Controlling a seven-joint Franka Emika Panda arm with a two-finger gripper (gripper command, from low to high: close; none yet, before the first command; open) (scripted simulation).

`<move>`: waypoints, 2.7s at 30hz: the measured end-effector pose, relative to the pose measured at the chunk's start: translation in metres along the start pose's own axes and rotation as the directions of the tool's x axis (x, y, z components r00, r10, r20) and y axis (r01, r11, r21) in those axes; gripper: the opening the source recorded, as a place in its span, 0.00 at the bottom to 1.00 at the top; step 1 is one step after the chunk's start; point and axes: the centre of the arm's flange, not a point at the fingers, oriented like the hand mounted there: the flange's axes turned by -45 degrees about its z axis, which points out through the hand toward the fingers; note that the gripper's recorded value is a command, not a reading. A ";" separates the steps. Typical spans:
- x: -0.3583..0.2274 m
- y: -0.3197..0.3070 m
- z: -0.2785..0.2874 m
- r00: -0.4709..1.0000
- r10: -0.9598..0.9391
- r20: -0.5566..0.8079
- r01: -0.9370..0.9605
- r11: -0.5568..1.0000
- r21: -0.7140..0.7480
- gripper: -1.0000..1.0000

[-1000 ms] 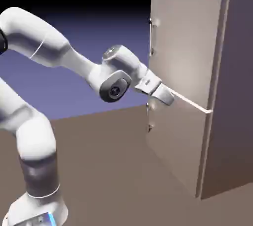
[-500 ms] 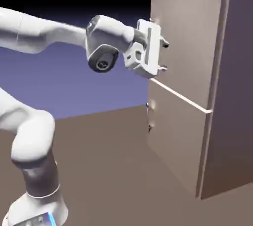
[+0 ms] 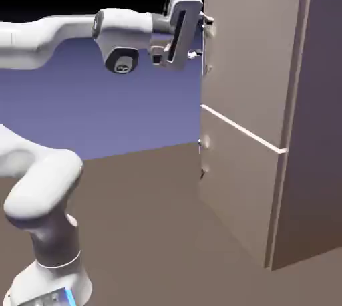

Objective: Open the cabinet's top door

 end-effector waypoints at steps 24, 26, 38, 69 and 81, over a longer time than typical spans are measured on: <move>-0.062 0.119 0.075 0.511 0.854 0.102 -0.858 0.514 -0.011 0.00; -0.062 0.119 0.075 0.511 0.854 0.102 -0.858 0.514 -0.011 0.00; -0.015 0.101 -0.011 0.509 0.855 0.102 -0.816 0.517 -0.260 0.00; 0.150 0.018 -0.144 0.510 0.854 0.102 -0.525 0.403 -0.750 0.00; 0.229 -0.026 -0.164 0.510 0.854 0.102 -0.352 0.315 -0.881 0.00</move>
